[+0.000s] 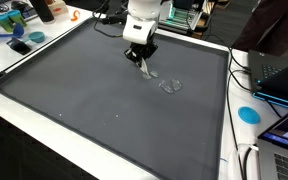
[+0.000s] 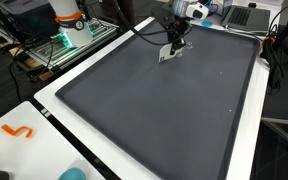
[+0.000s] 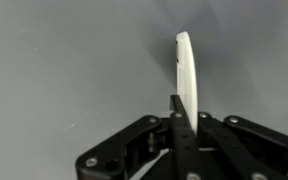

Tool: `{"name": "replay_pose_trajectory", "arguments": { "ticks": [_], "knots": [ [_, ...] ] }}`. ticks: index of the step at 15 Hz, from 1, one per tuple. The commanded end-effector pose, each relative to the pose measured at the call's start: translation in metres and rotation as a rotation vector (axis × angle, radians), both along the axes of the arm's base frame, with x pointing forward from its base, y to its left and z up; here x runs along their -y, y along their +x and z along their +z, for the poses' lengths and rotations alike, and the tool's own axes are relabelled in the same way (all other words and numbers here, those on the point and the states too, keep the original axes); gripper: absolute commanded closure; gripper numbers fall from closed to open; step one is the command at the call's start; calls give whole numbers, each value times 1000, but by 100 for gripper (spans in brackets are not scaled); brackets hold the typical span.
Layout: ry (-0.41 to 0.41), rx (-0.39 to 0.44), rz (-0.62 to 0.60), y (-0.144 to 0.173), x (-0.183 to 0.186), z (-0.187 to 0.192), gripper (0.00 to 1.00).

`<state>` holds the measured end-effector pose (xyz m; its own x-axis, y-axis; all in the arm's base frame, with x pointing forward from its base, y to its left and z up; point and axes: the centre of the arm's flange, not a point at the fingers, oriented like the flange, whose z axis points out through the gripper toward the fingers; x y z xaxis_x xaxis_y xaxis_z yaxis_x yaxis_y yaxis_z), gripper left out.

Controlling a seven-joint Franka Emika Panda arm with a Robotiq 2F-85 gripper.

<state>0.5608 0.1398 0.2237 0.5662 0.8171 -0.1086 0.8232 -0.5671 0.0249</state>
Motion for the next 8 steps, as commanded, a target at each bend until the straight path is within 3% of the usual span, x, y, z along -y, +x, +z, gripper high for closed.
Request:
{"name": "replay_pose_trajectory", "arguments": {
  "ticks": [1,4,8],
  "knots": [
    [5,24,-36,1,19,-54,99],
    [9,30,-46,2,18,-55,99],
    [23,16,-43,2,17,-26,99]
  ]
}}
